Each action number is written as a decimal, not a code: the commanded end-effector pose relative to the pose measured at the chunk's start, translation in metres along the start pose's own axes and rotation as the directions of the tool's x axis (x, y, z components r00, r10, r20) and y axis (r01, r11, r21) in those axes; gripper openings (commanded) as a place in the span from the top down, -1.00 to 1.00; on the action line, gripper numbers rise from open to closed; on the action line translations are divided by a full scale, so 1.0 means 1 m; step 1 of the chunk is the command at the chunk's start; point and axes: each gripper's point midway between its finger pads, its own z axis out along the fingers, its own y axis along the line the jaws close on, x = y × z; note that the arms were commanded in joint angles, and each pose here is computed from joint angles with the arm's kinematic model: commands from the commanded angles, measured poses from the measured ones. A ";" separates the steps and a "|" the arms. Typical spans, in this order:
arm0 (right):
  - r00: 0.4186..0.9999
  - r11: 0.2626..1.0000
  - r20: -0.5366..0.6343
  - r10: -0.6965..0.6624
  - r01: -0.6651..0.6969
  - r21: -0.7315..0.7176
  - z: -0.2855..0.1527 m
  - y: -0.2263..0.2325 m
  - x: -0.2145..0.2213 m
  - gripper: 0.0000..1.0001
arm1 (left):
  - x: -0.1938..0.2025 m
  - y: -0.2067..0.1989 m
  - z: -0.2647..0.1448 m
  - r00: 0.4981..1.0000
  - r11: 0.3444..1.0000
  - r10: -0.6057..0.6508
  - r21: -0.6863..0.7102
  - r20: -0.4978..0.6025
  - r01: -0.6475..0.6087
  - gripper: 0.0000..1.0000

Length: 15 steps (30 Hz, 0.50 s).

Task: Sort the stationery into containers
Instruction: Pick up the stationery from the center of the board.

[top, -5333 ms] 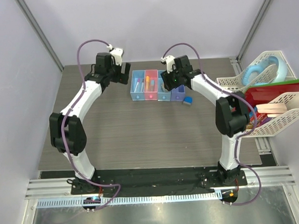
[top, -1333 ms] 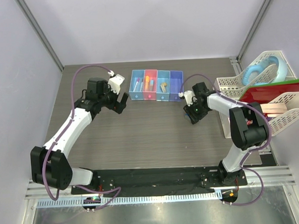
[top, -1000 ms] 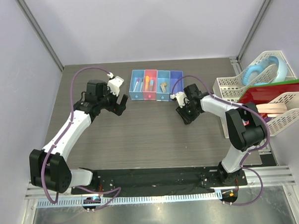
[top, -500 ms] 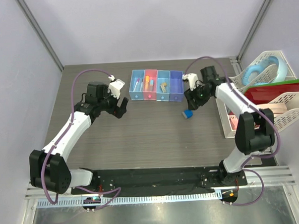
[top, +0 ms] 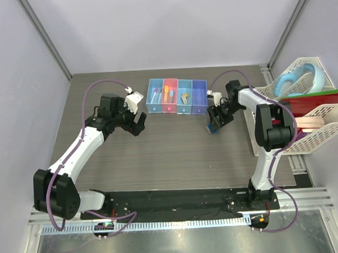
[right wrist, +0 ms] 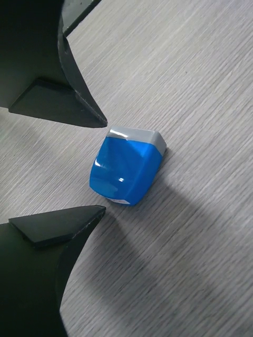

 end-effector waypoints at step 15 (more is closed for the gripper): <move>0.990 0.996 0.124 0.063 -0.070 0.055 0.006 -0.011 -0.029 -0.39 | -0.007 -0.006 -0.005 0.999 0.999 0.039 0.016 0.029 -0.039 -0.79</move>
